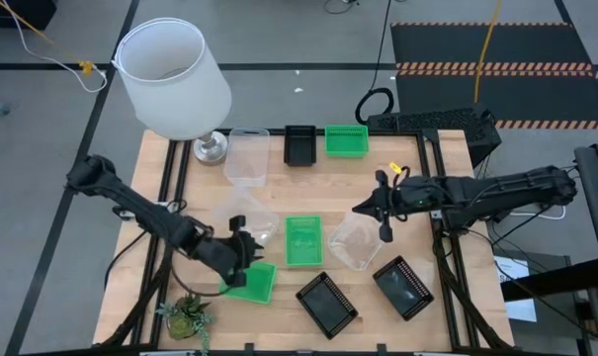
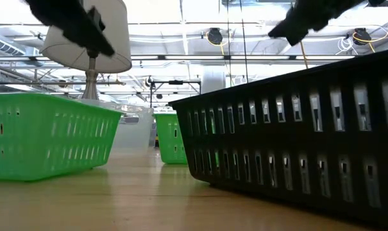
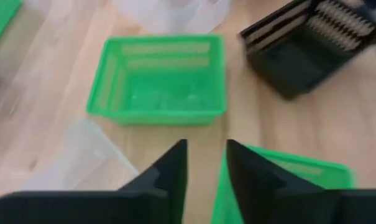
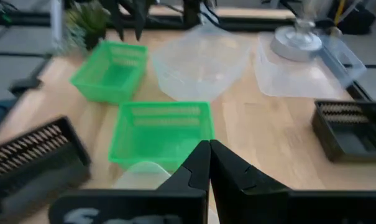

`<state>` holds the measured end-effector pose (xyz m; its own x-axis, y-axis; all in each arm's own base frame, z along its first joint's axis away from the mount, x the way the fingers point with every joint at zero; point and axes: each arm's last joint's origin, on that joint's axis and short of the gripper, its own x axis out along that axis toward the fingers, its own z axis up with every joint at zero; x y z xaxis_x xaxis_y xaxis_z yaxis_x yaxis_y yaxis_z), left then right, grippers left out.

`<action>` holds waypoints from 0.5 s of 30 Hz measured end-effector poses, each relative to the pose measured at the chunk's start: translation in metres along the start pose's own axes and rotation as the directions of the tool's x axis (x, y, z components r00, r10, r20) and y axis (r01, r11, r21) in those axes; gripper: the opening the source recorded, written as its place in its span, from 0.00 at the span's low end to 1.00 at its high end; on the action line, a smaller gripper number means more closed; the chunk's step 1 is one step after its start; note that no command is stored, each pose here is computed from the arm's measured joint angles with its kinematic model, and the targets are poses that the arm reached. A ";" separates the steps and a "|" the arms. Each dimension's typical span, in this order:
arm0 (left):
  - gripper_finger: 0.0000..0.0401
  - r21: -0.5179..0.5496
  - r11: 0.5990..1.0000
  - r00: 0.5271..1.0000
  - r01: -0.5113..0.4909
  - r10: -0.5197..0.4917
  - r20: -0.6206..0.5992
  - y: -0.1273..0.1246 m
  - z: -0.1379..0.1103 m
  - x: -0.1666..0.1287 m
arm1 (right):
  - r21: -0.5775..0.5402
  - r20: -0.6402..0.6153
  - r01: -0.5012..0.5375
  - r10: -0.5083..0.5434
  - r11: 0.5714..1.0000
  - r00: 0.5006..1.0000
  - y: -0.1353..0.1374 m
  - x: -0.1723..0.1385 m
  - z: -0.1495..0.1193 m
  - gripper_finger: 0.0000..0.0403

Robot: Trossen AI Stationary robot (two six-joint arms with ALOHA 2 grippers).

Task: Stack baskets by color
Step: Stack the bottom left transparent bin on the top transparent bin

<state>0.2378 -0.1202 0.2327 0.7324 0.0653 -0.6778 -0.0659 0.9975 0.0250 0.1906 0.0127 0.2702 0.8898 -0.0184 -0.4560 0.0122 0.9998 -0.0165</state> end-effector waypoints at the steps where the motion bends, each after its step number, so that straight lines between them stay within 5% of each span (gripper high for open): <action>1: 0.34 -0.016 1.000 1.000 -0.021 0.021 -0.007 -0.001 -0.002 0.004 | -0.002 -0.008 0.016 -0.016 1.000 1.000 -0.001 0.001 -0.002 0.00; 7: 0.53 -0.088 0.989 0.992 -0.119 0.114 -0.052 0.001 -0.008 0.020 | -0.004 -0.035 0.037 -0.038 0.999 0.999 -0.004 0.004 -0.011 0.00; 15: 0.57 -0.214 0.947 0.961 -0.240 0.200 -0.191 0.024 -0.016 0.028 | -0.005 -0.041 0.034 -0.034 0.999 0.999 -0.004 0.005 -0.012 0.00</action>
<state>0.2462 -0.0949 0.2027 0.5615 0.2575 -0.7864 -0.3827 0.9234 0.0291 0.1890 0.0083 0.2572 0.8696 -0.0531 -0.4909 0.0405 0.9985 -0.0363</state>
